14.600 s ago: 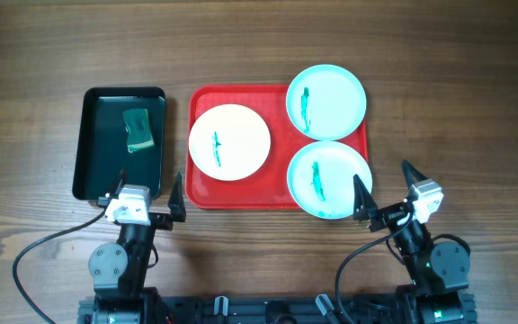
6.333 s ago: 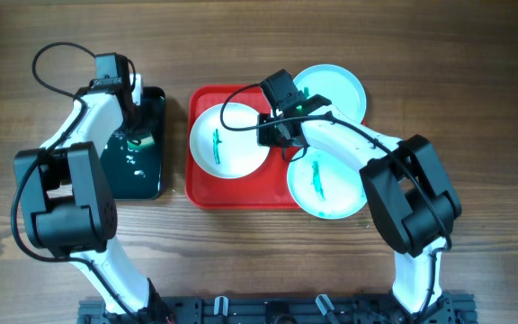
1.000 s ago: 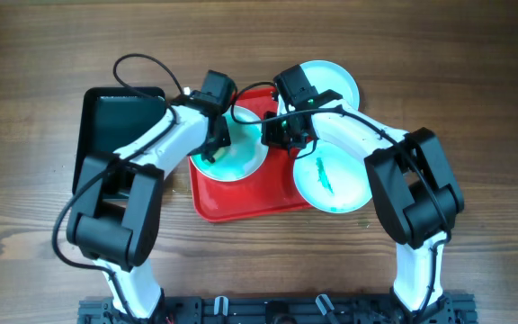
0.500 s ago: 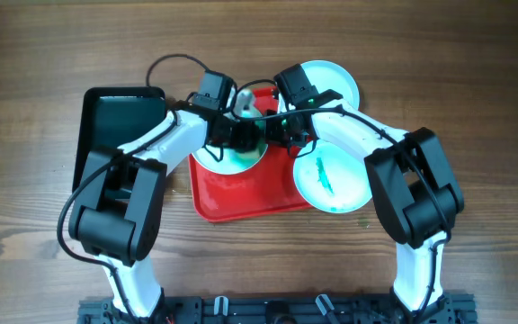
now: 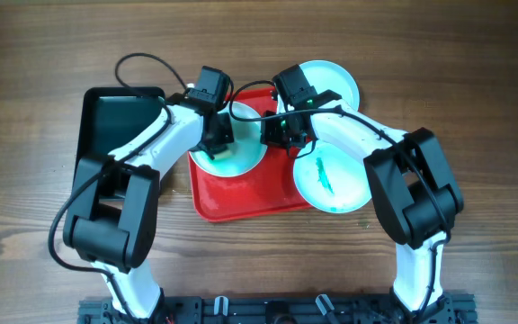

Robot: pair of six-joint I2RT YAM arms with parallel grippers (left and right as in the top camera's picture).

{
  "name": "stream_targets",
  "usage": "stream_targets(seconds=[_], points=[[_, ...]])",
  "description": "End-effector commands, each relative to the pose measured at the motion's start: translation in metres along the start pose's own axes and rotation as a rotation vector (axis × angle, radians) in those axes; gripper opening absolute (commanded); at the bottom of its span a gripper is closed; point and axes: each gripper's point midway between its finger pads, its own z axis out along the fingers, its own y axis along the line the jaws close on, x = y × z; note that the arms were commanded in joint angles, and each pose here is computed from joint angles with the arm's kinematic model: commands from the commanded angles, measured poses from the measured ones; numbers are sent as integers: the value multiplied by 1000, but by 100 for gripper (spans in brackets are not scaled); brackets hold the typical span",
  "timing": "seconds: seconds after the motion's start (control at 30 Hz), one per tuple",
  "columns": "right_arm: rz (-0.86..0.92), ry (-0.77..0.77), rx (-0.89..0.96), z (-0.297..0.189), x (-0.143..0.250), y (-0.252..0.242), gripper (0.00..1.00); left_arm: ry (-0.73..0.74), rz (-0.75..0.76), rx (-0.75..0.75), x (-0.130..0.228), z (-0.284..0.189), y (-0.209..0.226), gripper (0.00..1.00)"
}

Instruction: Clean dirty plates on tray and stack at the side

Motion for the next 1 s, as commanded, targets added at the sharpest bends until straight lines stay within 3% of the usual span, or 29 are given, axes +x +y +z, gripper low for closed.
stream_targets(seconds=[0.0, 0.07, 0.3, 0.47, 0.57, 0.73, 0.87, 0.97], points=[[17, 50, 52, 18, 14, -18, 4, 150, 309, 569, 38, -33, -91, 4], [18, 53, 55, 18, 15, -19, 4, 69, 301, 542, 19, -30, -92, 4], [21, 53, 55, 18, 15, -19, 4, -344, -6, 81, -79, -19, -28, 4], [20, 47, 56, 18, 14, -19, 4, -376, -164, -113, -78, -21, 12, 4], [20, 30, 76, 18, 11, -22, 4, -308, -193, -92, -67, -33, 17, 4], [-15, -7, 66, -2, 2, -14, 4, -283, -265, 51, -69, -102, 28, 4], [-38, -195, 237, -71, -19, -22, 4, -302, -313, 174, -71, -142, 40, 4], [-74, -353, 415, -126, -28, -33, 4, -284, -326, 178, -69, -139, 44, 4]])
